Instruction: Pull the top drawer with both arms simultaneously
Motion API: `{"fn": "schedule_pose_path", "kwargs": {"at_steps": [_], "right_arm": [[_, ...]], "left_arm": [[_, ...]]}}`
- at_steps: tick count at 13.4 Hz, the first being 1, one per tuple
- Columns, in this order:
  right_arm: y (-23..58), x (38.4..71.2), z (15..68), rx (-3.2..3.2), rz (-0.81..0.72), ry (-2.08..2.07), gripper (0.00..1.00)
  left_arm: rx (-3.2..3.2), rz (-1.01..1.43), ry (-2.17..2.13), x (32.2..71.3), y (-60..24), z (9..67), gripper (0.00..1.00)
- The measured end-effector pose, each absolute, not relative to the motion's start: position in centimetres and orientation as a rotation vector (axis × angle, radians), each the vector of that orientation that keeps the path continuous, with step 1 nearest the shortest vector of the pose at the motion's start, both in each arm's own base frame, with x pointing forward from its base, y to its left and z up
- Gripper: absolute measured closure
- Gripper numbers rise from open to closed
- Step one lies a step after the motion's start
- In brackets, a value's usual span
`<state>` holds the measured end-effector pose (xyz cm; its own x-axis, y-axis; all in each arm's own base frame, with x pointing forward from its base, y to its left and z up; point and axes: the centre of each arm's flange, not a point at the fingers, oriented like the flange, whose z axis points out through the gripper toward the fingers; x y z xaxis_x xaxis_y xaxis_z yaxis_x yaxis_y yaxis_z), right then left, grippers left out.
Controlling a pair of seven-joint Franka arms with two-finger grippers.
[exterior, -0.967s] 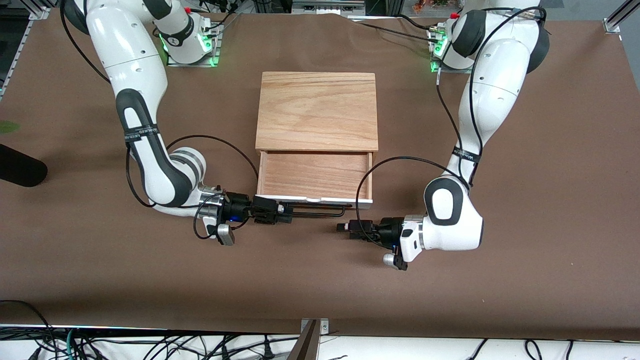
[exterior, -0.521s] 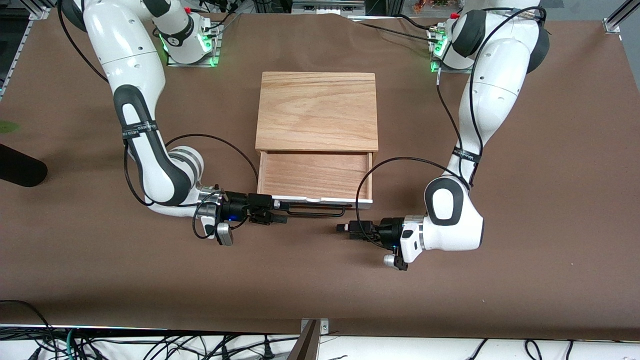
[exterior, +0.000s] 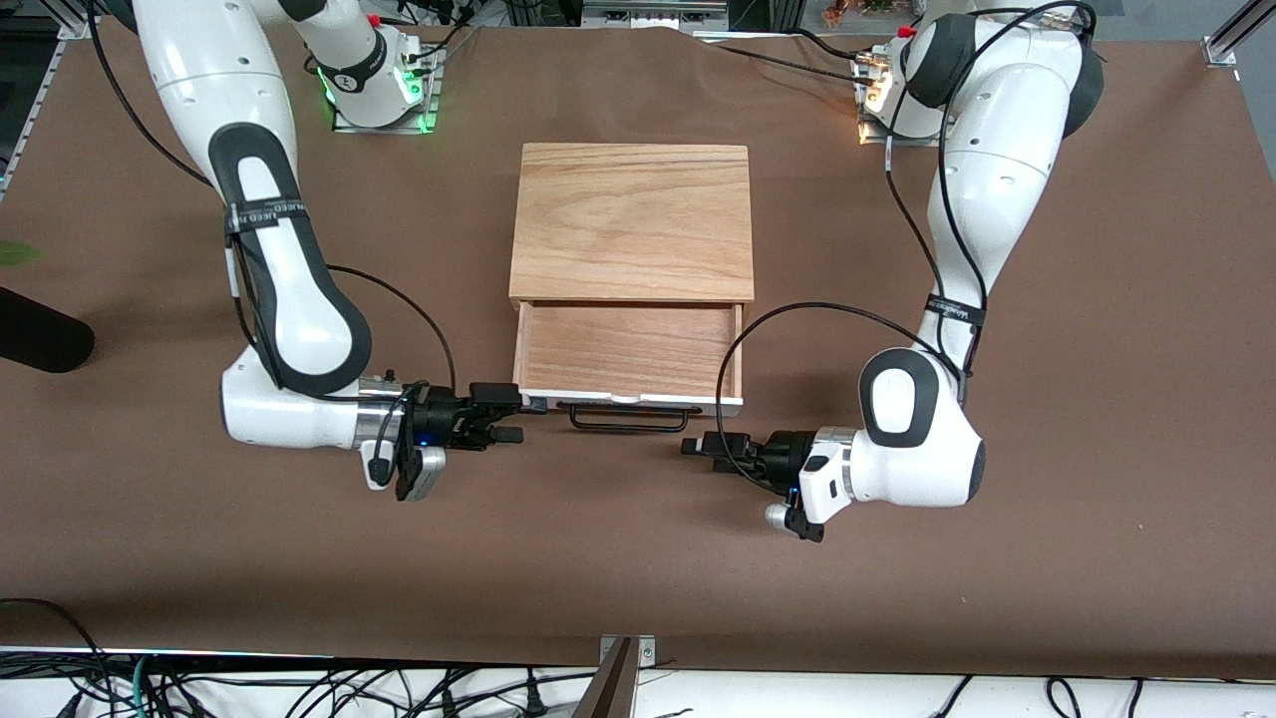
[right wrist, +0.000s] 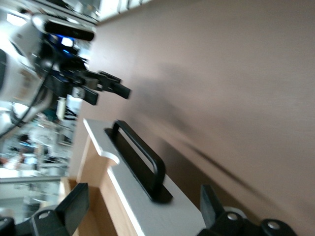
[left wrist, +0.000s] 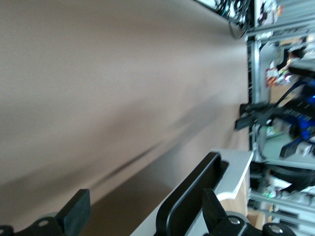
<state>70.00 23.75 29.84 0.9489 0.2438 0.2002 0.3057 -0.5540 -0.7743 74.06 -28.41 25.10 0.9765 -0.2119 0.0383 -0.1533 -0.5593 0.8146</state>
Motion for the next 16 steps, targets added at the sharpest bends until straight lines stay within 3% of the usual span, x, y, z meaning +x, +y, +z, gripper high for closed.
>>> {"fn": "schedule_pose_path", "kwargs": {"at_steps": [6, 10, 16], "right_arm": [[18.9, 70.3, 34.6, -2.523, -0.091, -0.719, 0.0], [17.2, 68.6, 39.6, -2.796, 0.058, -0.791, 0.0], [14.6, 65.2, 46.9, -2.955, 0.227, -0.715, 0.0]], "left_arm": [[2.346, -0.132, -0.403, 74.1, -24.4, 29.0, 0.0], [2.469, -0.135, -0.45, 74.5, -20.9, 31.2, 0.0], [2.708, -0.088, -0.631, 73.6, -18.1, 40.1, 0.0]]}}
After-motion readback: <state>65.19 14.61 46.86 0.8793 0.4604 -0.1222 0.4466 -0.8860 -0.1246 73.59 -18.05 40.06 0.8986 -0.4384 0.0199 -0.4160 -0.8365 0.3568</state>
